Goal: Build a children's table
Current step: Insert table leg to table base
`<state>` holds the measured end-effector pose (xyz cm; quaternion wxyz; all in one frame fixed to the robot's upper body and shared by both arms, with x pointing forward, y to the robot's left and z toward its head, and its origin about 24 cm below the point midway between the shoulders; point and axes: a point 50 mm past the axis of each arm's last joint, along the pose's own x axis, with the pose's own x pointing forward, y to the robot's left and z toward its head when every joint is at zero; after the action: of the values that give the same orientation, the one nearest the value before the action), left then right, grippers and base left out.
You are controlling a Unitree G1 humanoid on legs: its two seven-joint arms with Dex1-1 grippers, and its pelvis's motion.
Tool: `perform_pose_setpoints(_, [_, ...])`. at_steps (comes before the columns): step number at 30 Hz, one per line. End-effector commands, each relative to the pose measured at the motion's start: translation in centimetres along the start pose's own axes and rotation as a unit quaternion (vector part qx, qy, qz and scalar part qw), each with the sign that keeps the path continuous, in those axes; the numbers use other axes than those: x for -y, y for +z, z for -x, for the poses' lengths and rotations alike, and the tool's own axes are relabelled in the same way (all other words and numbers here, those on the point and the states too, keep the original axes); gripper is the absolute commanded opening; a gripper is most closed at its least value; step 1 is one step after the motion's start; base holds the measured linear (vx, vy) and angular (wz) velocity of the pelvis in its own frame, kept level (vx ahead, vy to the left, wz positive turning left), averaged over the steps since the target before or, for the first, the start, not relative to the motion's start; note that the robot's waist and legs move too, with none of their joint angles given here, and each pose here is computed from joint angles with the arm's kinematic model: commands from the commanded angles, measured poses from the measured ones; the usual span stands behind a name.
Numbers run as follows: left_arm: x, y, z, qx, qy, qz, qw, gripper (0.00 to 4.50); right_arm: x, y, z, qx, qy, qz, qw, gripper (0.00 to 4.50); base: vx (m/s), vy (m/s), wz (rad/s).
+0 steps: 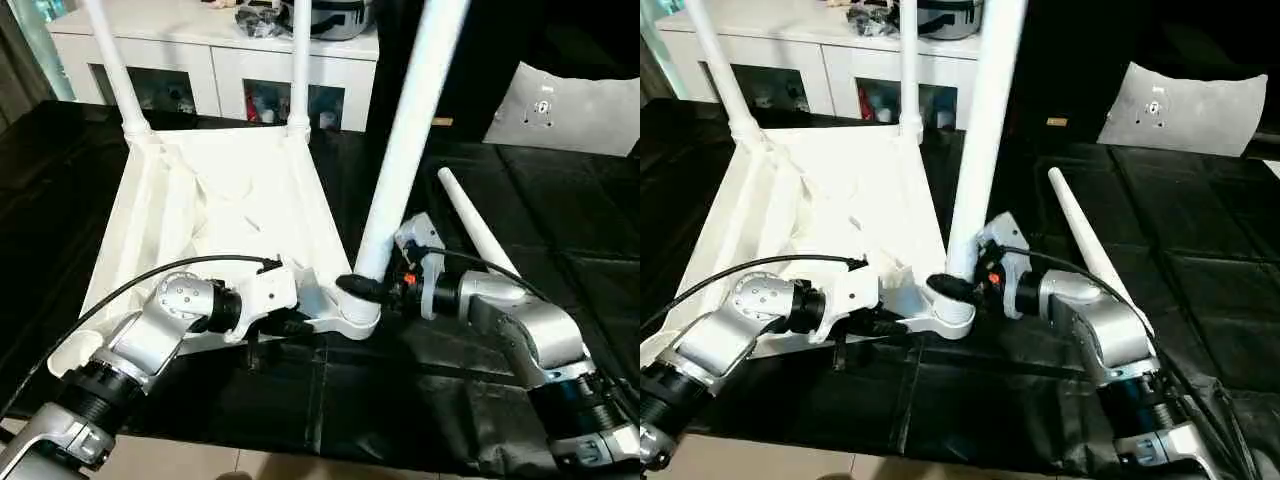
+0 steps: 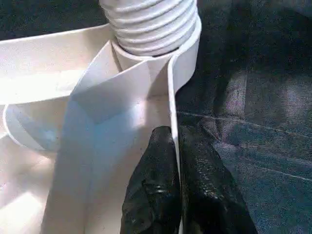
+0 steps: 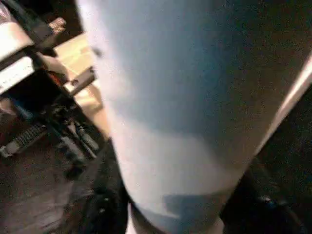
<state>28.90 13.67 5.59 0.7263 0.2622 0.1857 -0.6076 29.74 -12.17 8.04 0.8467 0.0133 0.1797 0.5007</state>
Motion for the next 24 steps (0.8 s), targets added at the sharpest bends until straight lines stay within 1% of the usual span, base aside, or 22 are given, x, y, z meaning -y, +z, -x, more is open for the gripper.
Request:
perform_pose_setpoints(1, [0.4,-0.3,-0.3,-0.014,-0.02,-0.011,1.0,0.0,-0.1,-0.5,0.2,-0.025,0.007,-0.003,1.0,1.93,0.0,0.0,0.0])
perform_pose_setpoints(5, [0.3,-0.3,-0.3,-0.016,-0.021,-0.014,1.0,0.0,0.0,-0.5,0.2,-0.025,0.004,-0.002,1.0,1.93,0.0,0.0,0.0])
perform_pose_setpoints(8, [0.3,-0.2,-0.3,-0.015,-0.022,-0.015,1.0,0.0,0.2,-0.5,0.0,-0.018,-0.001,-0.005,1.0,1.93,0.0,0.0,0.0])
perform_pose_setpoints(10, [0.2,-0.2,-0.3,-0.014,-0.021,-0.016,1.0,0.0,0.5,-0.9,-0.3,-0.001,-0.006,-0.033,0.999,1.93,0.0,0.0,0.0])
perform_pose_setpoints(11, [0.2,-0.2,-0.3,-0.014,-0.021,-0.016,1.0,0.0,0.5,-0.9,-0.3,-0.001,-0.006,-0.033,0.999,1.93,0.0,0.0,0.0])
perform_pose_setpoints(12, [0.1,-0.2,-0.3,-0.014,-0.017,-0.016,1.0,0.0,0.7,-1.5,-0.2,0.009,-0.008,-0.059,0.998,1.93,0.0,0.0,0.0])
perform_pose_setpoints(14, [0.0,-0.2,-0.3,-0.014,-0.013,-0.015,1.0,0.0,0.8,-1.9,0.0,0.017,-0.01,-0.079,0.997,1.93,0.0,0.0,0.0])
perform_pose_setpoints(17, [-0.2,-0.2,-0.3,-0.011,-0.007,-0.01,1.0,0.0,1.0,-3.0,0.4,0.035,-0.019,-0.116,0.992,1.93,0.0,0.0,0.0])
perform_pose_setpoints(19, [-0.3,-0.1,-0.4,-0.005,-0.003,-0.003,1.0,0.0,1.4,-4.1,0.8,0.056,-0.04,-0.144,0.987,1.93,0.0,0.0,0.0])
perform_pose_setpoints(20, [-0.4,-0.1,-0.4,-0.004,-0.001,-0.001,1.0,0.0,1.5,-4.5,1.0,0.062,-0.047,-0.151,0.986,1.93,0.0,0.0,0.0])
perform_pose_setpoints(21, [-0.4,-0.1,-0.4,-0.004,-0.001,0.0,1.0,0.0,1.3,-5.2,1.2,0.068,-0.049,-0.157,0.984,1.93,0.0,0.0,0.0])
perform_pose_setpoints(24, [-0.5,-0.2,-0.5,-0.005,0.0,0.002,1.0,0.0,0.9,-5.9,1.5,0.077,-0.051,-0.155,0.984,1.91,0.0,0.0,0.0])
